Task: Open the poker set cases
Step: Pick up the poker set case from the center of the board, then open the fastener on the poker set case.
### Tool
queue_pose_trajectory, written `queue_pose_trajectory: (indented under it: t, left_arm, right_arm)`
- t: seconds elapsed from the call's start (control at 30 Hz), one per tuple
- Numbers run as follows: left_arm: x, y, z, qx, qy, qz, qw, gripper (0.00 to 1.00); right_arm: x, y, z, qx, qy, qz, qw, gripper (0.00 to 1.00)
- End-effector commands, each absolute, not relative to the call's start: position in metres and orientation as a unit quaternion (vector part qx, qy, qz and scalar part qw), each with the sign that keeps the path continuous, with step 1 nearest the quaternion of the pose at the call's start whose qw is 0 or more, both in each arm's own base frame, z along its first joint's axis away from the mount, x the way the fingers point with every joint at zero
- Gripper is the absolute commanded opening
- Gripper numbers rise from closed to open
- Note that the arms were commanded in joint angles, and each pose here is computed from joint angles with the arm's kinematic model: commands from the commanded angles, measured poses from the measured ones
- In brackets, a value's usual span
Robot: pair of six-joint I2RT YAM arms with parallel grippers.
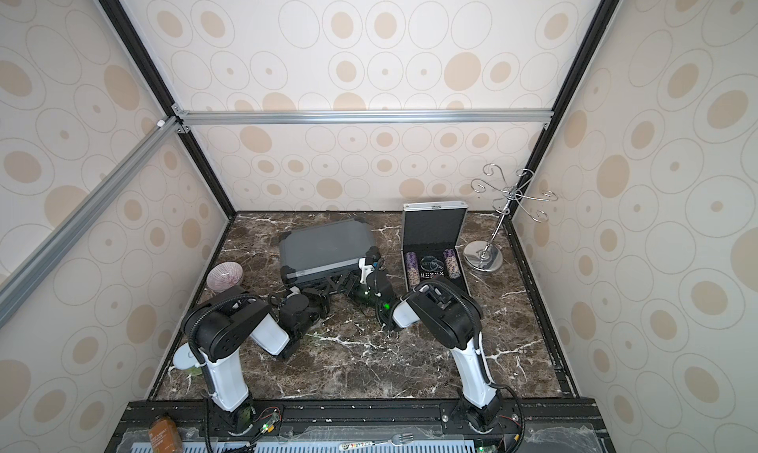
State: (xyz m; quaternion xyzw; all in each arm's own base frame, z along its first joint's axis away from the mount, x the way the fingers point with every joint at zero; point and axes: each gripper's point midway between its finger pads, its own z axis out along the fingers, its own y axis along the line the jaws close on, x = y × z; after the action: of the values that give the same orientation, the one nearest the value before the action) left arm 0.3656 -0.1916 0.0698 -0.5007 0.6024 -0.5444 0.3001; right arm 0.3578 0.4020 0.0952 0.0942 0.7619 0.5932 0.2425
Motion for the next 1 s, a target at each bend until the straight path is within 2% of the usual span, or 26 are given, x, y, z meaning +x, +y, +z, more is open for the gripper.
queue_pose_trajectory:
  t: [0.0,0.97]
  left_arm:
    - [0.363,-0.225,0.162,-0.414,0.527,-0.682,0.294,0.00]
    - [0.342,-0.244,0.185,-0.408,0.487,-0.731,0.248,0.00]
  right_arm:
    - [0.359,0.404,0.088,0.109,0.759,0.596,0.239,0.99]
    - [0.373,0.401,0.087,0.125,0.751,0.592,0.264,0.99]
